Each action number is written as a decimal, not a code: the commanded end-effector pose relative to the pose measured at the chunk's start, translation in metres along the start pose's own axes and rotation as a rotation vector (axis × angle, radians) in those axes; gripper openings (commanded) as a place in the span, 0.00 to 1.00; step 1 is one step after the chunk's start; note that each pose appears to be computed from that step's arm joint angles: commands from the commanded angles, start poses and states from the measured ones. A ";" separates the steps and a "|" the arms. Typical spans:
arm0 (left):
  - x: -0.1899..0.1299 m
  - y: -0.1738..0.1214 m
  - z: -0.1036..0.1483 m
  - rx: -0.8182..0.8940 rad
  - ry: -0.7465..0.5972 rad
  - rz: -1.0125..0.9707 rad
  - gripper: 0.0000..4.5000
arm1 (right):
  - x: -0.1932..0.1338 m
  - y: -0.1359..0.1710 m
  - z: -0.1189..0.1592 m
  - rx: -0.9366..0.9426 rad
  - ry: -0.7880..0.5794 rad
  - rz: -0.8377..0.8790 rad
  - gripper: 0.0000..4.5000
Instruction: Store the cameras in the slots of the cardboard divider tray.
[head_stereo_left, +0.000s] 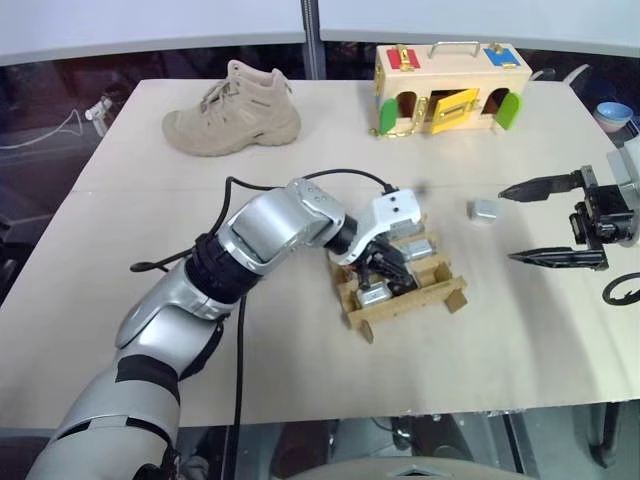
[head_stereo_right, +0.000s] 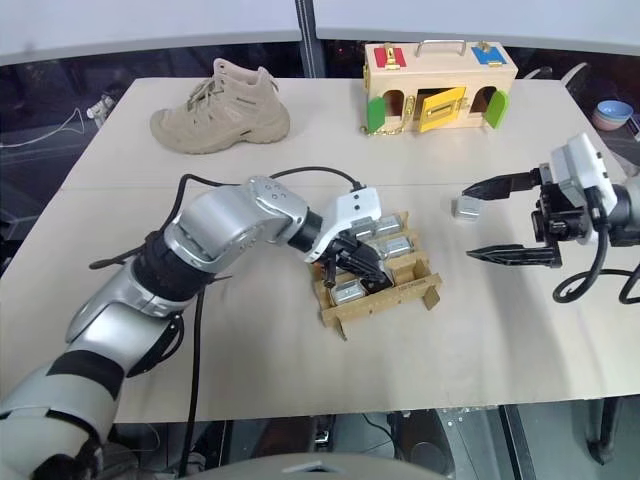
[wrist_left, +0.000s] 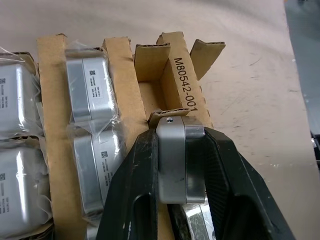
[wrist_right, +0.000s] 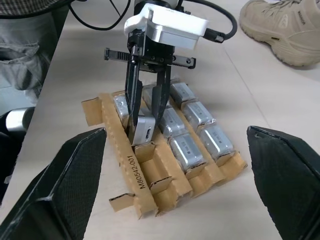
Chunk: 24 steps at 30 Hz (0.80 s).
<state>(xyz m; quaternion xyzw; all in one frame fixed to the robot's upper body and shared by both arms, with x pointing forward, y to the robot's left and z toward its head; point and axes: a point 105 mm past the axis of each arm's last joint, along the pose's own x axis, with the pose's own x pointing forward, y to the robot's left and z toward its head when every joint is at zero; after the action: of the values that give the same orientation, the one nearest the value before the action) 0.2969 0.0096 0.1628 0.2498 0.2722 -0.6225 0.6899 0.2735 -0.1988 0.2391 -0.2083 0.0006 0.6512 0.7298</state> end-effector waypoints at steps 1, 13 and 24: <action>-0.007 0.009 0.006 0.020 0.007 0.090 0.46 | -0.008 0.006 0.015 -0.077 0.012 0.041 1.00; -0.053 -0.004 0.053 -0.010 -0.315 0.080 0.99 | 0.010 -0.018 -0.002 -0.051 0.104 -0.180 1.00; -0.117 -0.001 -0.019 0.116 -0.647 0.266 0.99 | 0.018 -0.087 -0.075 0.199 0.439 -0.833 1.00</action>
<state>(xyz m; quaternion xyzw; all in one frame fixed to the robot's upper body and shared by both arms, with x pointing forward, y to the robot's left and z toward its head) 0.2964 0.0990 0.2082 0.0973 0.0286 -0.5780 0.8097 0.3679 -0.2012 0.1819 -0.2737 0.1293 0.3145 0.8997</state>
